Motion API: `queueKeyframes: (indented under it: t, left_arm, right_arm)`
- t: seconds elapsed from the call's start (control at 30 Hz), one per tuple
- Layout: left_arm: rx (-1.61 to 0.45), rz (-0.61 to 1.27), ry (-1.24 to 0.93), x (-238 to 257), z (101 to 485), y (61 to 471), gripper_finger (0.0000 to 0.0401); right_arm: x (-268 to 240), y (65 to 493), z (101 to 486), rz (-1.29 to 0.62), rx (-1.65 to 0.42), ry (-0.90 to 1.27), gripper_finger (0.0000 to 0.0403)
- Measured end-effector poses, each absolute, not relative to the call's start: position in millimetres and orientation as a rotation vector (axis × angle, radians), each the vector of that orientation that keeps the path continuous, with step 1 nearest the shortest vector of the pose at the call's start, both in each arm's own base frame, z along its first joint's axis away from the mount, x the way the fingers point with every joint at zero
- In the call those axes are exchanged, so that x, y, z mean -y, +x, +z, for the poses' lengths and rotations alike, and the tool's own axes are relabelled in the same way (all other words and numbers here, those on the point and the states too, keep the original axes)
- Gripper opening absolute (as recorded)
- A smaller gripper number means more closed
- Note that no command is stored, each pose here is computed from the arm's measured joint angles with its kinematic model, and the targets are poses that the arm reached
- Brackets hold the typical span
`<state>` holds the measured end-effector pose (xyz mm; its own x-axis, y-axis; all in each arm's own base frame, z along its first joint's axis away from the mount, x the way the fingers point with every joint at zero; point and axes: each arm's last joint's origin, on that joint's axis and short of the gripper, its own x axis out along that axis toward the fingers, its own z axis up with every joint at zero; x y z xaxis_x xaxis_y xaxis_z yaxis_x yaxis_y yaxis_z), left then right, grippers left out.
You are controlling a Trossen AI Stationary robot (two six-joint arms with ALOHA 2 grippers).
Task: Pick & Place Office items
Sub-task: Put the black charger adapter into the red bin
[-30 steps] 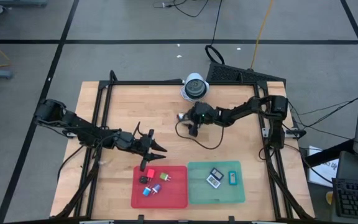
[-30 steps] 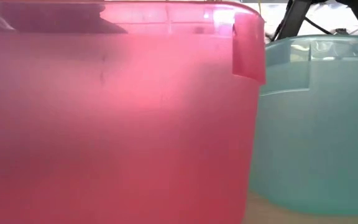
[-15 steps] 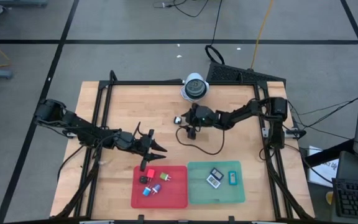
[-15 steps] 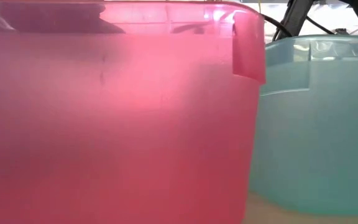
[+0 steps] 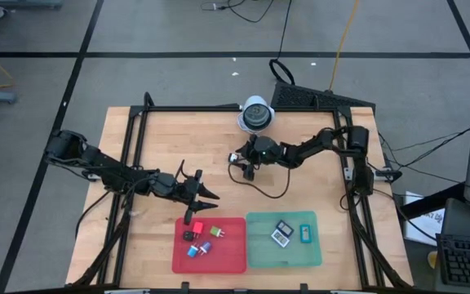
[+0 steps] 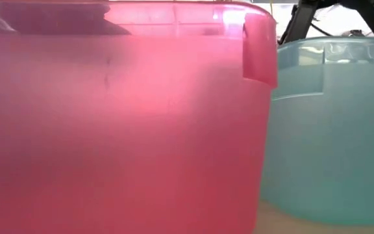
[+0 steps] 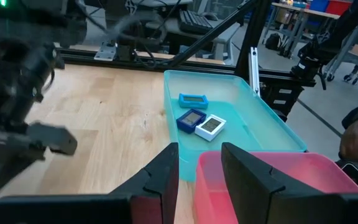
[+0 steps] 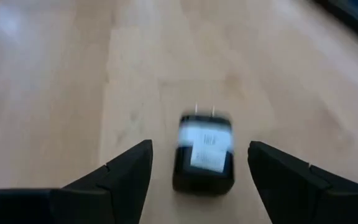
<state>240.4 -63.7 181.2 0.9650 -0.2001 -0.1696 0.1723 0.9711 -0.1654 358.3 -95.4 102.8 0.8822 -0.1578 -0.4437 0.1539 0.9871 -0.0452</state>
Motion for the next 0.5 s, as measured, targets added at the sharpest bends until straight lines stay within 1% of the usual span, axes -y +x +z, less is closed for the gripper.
queueKeyframes:
  t: [0.1,0.3,0.4,0.5]
  left_arm:
    - [-0.187,-0.189,-0.155,63.7,181.2,240.4,0.0120]
    - [-0.189,-0.187,-0.164,63.7,181.0,240.4,0.0120]
    - [-0.193,-0.187,-0.163,63.7,180.7,240.3,0.0120]
    - [-0.191,-0.184,-0.153,62.9,180.7,240.5,0.0120]
  right_arm:
    - [97.0,364.4,91.9,-0.168,-0.491,0.019,0.0251]
    - [98.4,369.4,91.0,-0.177,-0.488,0.047,0.0247]
    - [98.0,368.1,89.0,-0.176,-0.515,0.052,0.0227]
    - [97.9,367.7,90.9,-0.176,-0.518,0.052,0.0191]
